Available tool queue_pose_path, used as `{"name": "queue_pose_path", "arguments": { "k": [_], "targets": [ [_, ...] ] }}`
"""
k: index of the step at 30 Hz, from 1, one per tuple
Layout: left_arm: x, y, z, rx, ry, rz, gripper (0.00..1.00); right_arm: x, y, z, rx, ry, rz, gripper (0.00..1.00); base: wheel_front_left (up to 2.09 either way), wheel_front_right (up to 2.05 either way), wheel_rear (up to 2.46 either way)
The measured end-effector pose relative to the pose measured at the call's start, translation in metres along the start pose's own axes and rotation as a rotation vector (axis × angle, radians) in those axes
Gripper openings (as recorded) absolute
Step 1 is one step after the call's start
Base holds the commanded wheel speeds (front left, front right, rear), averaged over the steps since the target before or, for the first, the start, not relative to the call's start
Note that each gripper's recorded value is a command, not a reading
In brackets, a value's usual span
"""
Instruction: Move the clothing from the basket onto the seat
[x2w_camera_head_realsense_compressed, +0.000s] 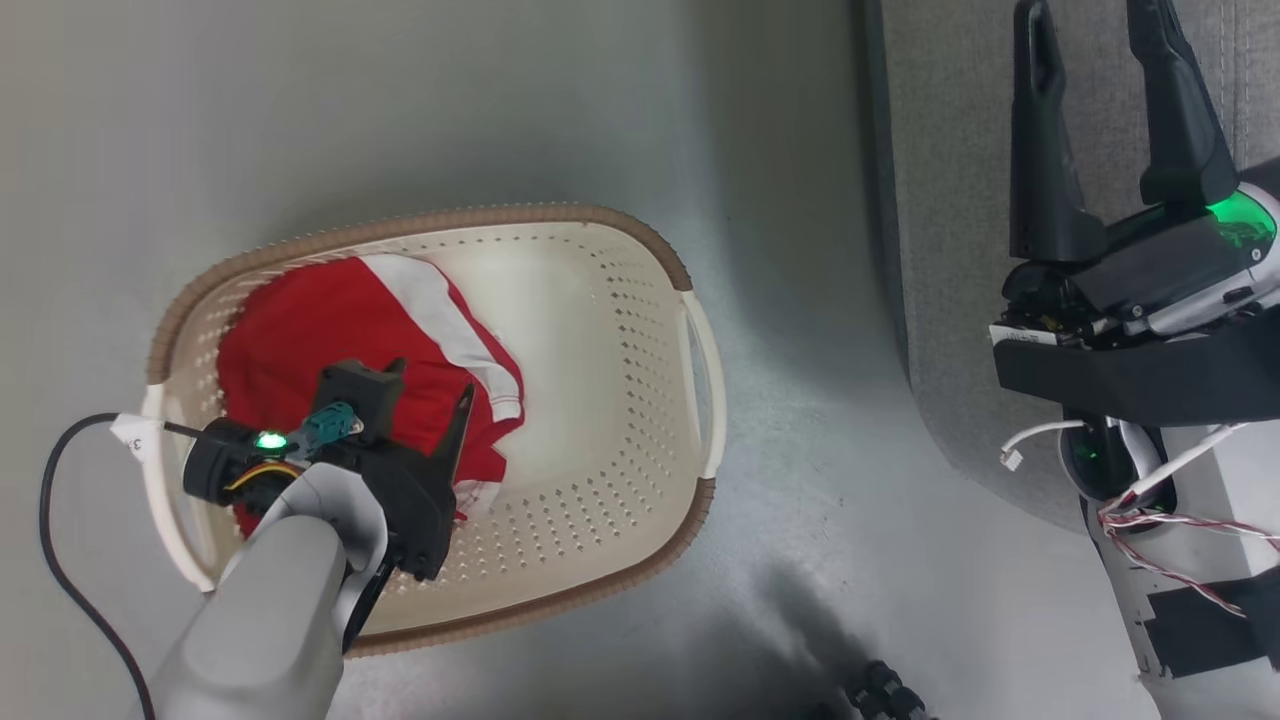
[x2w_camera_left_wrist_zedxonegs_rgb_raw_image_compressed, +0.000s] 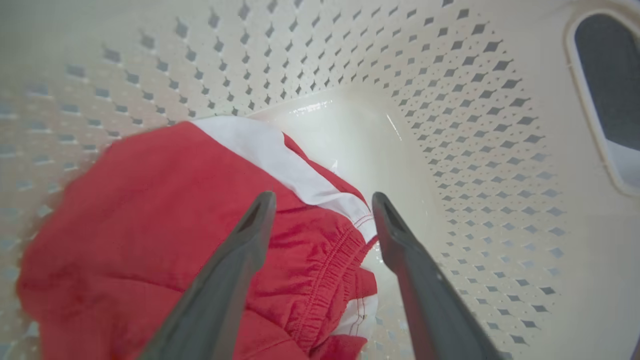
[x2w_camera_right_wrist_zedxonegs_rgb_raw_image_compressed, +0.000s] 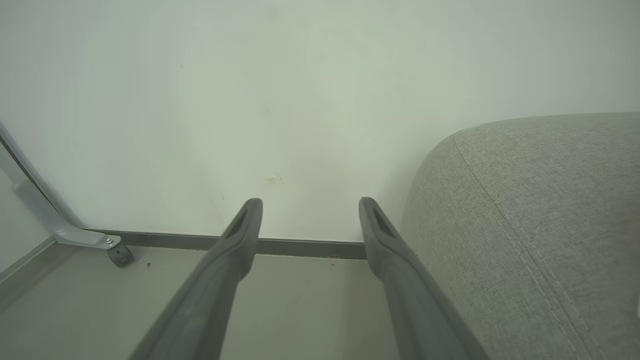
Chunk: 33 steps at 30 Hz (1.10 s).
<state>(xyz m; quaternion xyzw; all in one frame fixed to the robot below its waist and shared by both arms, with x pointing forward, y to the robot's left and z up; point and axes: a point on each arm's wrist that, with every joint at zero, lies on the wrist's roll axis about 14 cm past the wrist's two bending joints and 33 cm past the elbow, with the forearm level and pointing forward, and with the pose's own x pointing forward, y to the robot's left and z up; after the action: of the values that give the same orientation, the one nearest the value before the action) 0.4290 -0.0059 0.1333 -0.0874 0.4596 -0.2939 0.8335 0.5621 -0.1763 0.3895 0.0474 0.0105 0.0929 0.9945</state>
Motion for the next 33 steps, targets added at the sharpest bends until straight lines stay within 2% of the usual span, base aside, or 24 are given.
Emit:
{"name": "queue_pose_path", "arguments": {
  "k": [2, 18, 23, 33],
  "targets": [
    [0.006, -0.001, -0.023, 0.019, 0.072, -0.015, 1.0, 0.002, -0.001, -0.005, -0.005, 0.007, 0.001, 1.0, 0.0, 0.0, 0.0],
    [0.043, -0.002, -0.066, 0.095, 0.257, -0.071, 1.0, 0.003, -0.012, -0.023, -0.044, 0.049, -0.012, 1.0, 0.0, 0.0, 0.0],
    [0.044, 0.001, -0.091, 0.166, 0.355, -0.091, 1.0, -0.001, -0.019, -0.029, -0.058, 0.073, -0.026, 1.0, 0.0, 0.0, 0.0],
    [0.051, -0.006, -0.103, 0.266, 0.434, -0.12, 1.0, -0.007, -0.027, -0.032, -0.079, 0.097, -0.043, 1.0, 0.0, 0.0, 0.0]
  ]
}}
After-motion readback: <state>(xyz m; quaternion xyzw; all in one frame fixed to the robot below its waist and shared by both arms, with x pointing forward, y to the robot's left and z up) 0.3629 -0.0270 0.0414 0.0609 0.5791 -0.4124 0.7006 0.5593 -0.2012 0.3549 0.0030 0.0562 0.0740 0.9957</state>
